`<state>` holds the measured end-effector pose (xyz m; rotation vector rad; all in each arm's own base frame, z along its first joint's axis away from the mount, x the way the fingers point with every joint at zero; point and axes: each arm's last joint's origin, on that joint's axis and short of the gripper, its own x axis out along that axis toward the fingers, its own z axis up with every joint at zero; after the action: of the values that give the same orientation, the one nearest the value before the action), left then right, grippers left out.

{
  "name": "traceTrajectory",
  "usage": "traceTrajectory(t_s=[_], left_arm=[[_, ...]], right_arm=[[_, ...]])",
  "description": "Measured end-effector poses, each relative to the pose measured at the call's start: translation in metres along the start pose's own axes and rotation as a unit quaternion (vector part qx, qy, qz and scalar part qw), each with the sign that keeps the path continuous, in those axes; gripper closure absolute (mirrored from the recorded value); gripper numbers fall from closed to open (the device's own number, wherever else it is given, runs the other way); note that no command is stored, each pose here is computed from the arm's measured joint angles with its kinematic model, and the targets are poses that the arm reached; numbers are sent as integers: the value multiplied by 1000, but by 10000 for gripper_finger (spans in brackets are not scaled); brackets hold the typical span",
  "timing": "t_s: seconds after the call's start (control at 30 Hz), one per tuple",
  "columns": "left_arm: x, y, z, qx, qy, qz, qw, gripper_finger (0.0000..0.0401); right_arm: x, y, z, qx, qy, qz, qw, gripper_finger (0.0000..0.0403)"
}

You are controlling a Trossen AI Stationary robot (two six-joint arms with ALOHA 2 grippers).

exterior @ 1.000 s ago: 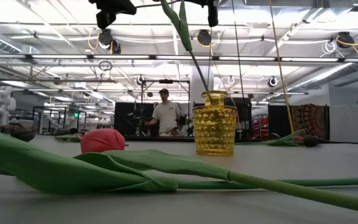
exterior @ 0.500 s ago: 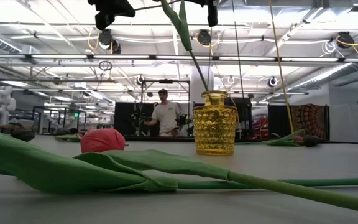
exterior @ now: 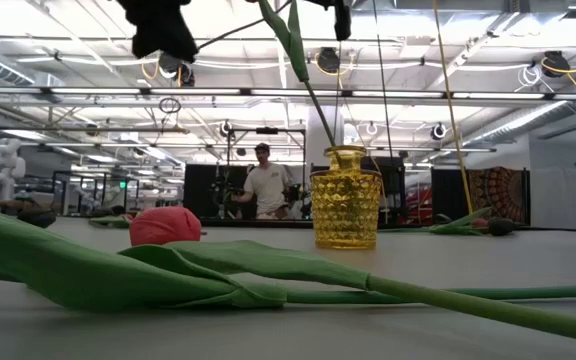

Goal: Sort flowers into vase by color
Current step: Put the top left red flower into the yellow vase

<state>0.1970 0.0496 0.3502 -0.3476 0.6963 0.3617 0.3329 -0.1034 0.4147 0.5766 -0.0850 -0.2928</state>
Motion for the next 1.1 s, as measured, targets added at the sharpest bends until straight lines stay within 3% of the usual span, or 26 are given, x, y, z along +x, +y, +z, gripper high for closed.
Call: traceTrajectory(t_s=[0.43,0.67,1.1], left_arm=[[-2,8,-18,-44,79,79,993,294],[-3,9,-20,-43,89,86,991,294],[-3,9,-20,-56,88,87,991,294]], right_arm=[[-36,0,22,-68,3,-40,997,402],[-65,3,27,-89,40,-74,992,402],[-86,12,6,-95,150,-95,980,402]])
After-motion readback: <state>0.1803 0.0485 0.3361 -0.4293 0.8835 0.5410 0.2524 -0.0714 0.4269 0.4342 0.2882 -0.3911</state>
